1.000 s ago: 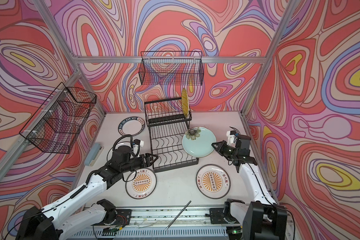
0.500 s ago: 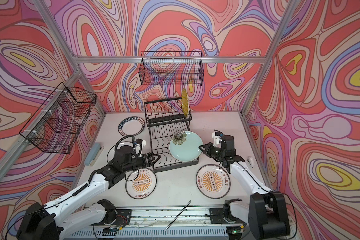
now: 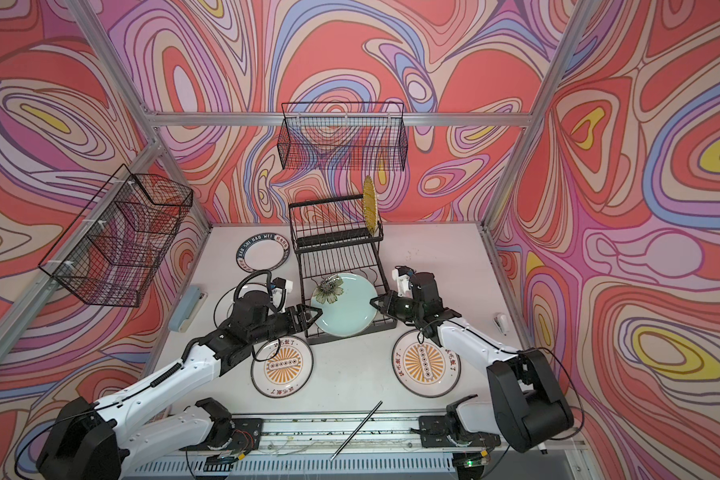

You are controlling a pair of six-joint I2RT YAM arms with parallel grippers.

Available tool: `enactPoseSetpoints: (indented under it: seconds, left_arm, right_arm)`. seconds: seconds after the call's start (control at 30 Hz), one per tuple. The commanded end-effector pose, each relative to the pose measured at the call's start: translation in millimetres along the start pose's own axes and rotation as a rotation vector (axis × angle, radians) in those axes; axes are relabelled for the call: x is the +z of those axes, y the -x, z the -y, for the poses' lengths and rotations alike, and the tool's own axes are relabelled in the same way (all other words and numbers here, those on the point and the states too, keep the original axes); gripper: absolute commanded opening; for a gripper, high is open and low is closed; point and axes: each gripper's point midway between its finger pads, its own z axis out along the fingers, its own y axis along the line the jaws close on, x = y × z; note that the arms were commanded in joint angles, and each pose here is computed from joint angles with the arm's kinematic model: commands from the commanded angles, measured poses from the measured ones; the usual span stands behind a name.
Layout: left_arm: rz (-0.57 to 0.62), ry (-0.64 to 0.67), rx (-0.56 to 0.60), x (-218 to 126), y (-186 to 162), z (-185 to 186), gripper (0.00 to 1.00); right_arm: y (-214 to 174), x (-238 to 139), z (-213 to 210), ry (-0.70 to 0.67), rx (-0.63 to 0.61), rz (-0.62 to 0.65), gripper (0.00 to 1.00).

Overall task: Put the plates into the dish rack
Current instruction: 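Carry the upright pale green flower plate with the right gripper over the rack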

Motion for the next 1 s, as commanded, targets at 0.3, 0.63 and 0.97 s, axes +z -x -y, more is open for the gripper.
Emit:
enactPoseSetpoints:
  seconds: [0.3,0.63,0.97]
  left_arm:
    - [0.014,0.059,-0.02,2,6,-6,0.64]
    - [0.008,0.03,-0.015,4,7,0,0.57]
    - [0.01,0.0,-0.002,3,8,6,0.32]
  right_arm:
    - [27,-8,-65,0.19,-0.124,0.065,0.0]
    - [17,-4,-76,0.277,-0.134,0.018,0.0]
    - [12,2,-74,0.274,-0.134,0.003,0.0]
